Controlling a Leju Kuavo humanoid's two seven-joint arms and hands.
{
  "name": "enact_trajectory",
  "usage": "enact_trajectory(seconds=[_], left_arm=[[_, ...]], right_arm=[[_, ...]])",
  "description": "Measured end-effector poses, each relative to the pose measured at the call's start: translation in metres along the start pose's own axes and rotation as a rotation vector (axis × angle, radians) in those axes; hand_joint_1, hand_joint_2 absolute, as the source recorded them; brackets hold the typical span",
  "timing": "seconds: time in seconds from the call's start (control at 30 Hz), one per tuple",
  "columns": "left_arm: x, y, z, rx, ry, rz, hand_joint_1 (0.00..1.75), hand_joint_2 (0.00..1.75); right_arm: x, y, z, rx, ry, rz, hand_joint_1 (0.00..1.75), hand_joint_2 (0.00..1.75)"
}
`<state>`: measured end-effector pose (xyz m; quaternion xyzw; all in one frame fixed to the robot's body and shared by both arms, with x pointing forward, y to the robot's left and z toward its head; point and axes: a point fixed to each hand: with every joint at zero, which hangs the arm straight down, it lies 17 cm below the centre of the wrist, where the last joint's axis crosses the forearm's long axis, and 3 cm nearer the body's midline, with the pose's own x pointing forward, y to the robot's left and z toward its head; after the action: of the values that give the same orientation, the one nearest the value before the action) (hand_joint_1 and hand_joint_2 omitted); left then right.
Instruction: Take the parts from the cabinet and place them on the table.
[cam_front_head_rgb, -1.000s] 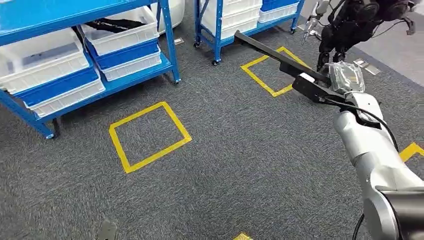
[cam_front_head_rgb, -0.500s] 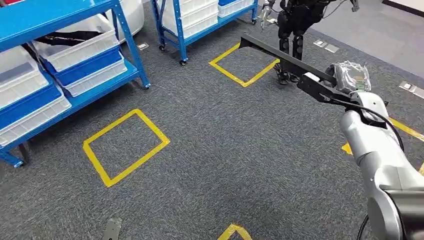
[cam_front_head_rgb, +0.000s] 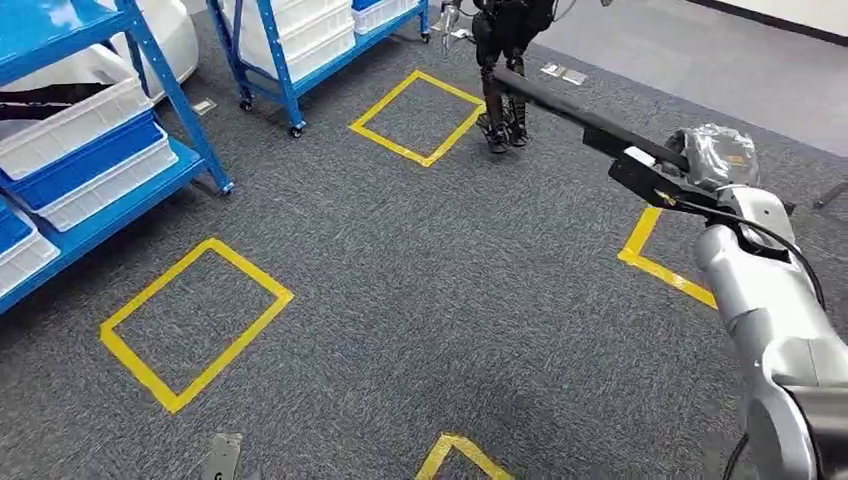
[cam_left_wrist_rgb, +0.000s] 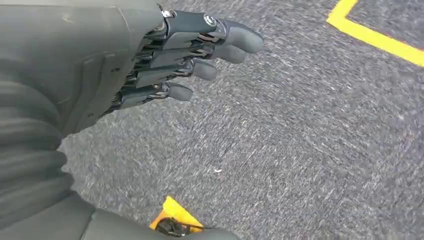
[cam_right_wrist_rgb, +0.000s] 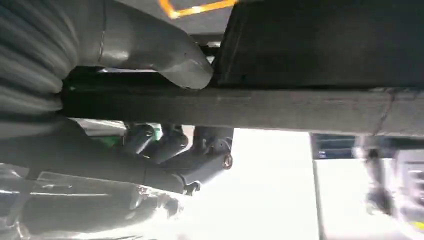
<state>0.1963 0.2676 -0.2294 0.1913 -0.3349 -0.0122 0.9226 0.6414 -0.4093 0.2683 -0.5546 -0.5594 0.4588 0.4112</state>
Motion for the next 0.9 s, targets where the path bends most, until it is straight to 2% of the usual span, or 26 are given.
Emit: enact_trajectory(seconds=[0.13,0.9], left_arm=[[0.000,0.000,0.000,0.001,0.005,0.002,0.00,1.75],[0.007,-0.001,-0.003,-0.006,-0.011,-0.019,0.00,1.75]], right_arm=[[-0.001,0.012,0.007,0.022,0.003,0.009,1.75,1.75],[-0.041,-0.008,0.010,-0.009,0.039,0.050,1.75,1.75]])
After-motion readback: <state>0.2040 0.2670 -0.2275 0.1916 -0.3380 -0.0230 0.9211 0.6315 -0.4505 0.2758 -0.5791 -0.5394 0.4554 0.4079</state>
